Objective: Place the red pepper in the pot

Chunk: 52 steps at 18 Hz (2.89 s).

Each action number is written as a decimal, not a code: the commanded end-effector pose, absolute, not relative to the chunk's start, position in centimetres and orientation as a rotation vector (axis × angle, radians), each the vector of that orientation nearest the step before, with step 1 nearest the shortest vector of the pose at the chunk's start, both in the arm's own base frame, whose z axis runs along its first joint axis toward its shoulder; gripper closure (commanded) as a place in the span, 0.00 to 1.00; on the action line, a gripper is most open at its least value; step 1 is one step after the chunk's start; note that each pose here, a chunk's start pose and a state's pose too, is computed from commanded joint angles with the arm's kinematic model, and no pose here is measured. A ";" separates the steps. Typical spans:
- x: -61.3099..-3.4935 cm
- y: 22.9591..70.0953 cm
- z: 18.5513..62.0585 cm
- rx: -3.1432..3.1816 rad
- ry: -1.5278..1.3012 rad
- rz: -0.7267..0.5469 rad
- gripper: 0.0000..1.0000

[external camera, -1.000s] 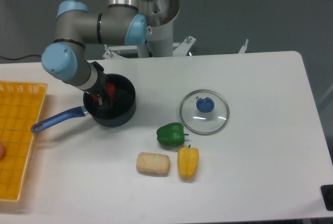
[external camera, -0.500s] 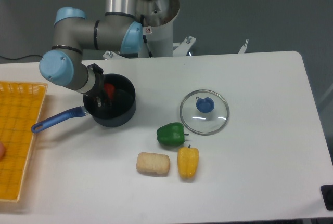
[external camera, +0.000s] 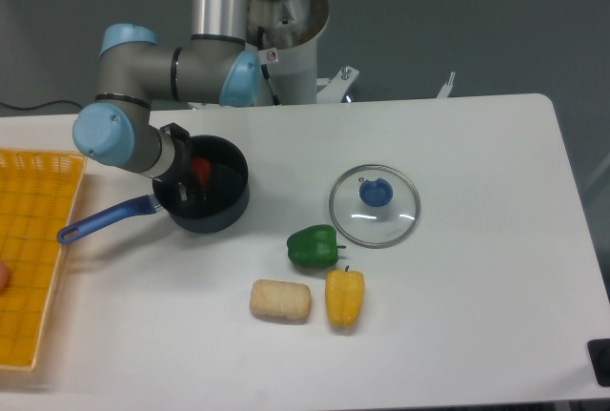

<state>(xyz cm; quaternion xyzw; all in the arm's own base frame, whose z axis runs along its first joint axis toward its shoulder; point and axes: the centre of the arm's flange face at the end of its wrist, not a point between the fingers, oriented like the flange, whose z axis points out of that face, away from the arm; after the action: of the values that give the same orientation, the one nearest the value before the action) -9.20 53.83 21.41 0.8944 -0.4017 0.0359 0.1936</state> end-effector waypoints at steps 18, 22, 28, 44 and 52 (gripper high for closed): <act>-9.1 53.7 20.8 2.480 -1.132 0.078 0.21; -8.8 53.8 20.8 2.478 -1.137 0.076 0.20; -8.7 53.8 20.8 2.472 -1.141 0.070 0.08; -11.2 54.8 25.3 2.524 -1.125 -0.036 0.00; -13.9 54.6 29.0 2.637 -1.060 -0.060 0.00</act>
<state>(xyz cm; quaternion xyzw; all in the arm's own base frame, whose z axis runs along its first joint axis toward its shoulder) -13.94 54.56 28.98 0.9173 -0.3687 -0.0209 0.1489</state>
